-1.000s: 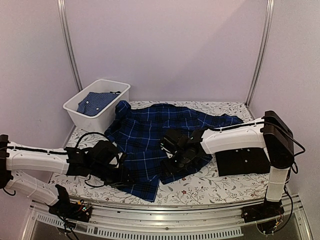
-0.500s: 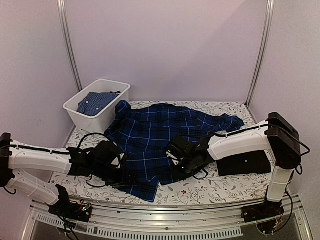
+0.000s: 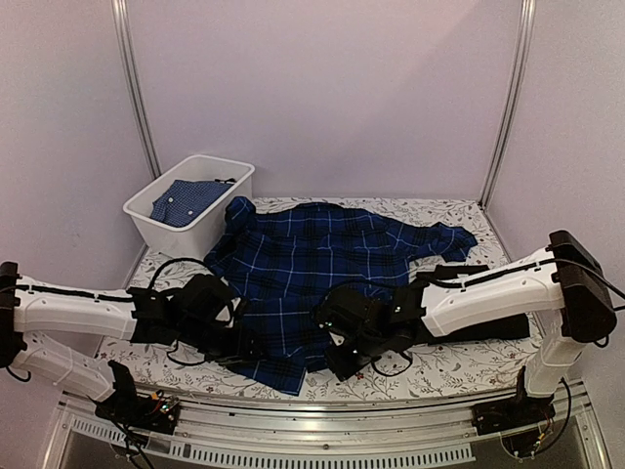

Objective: Fold and stack the long sleeve shirts
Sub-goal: Flatten out the crumpled shirt at the center of the board.

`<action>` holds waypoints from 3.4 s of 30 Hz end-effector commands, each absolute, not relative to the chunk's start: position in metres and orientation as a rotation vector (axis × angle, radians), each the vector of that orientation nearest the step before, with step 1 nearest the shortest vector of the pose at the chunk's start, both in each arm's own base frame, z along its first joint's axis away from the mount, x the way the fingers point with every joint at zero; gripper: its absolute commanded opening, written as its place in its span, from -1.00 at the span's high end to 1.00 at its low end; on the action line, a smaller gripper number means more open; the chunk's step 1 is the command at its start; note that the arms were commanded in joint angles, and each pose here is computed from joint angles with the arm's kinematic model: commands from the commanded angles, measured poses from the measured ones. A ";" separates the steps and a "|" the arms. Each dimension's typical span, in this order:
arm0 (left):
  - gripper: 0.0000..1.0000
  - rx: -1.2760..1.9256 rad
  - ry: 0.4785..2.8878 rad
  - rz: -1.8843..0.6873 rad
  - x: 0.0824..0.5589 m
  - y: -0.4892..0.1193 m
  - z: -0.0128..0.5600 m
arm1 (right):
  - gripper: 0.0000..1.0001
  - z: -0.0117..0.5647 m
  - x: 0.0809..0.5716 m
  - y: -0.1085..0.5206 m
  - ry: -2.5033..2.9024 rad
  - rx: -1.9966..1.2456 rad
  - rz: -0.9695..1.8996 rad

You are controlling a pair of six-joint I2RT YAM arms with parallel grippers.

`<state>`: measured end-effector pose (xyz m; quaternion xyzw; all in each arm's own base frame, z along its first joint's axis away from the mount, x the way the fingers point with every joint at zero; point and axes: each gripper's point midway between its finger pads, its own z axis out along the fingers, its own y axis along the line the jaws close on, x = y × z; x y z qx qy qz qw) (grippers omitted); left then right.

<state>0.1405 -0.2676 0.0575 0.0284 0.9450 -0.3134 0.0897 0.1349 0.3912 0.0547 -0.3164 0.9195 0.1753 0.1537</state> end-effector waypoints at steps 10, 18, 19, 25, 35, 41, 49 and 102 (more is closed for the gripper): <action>0.20 -0.256 2.630 -0.624 0.177 -0.198 0.098 | -0.23 0.114 0.133 0.371 2.623 -0.538 0.534; 0.00 -0.344 2.629 -0.623 0.176 -0.179 0.093 | -0.32 0.119 0.184 0.291 2.657 -0.175 0.373; -0.04 -0.340 2.638 -0.639 0.176 -0.179 0.089 | -0.34 0.122 0.190 0.286 2.644 -0.153 0.370; -0.08 -0.331 2.650 -0.772 0.178 -0.186 0.074 | -0.45 0.140 0.217 0.291 2.587 -0.176 0.369; 0.04 -0.246 2.667 -0.832 0.186 -0.196 0.067 | -0.49 0.126 0.226 0.317 2.631 -0.218 0.336; 0.29 -0.203 2.750 -0.765 0.183 -0.196 0.057 | -0.44 0.104 0.229 0.320 2.683 -0.230 0.213; 1.00 -0.096 2.801 -0.725 0.179 -0.195 0.101 | 0.52 0.093 0.215 0.293 2.743 -0.205 0.109; 0.37 0.108 2.611 -1.093 0.394 -0.337 0.080 | 0.97 0.057 0.077 0.258 3.020 -0.088 0.837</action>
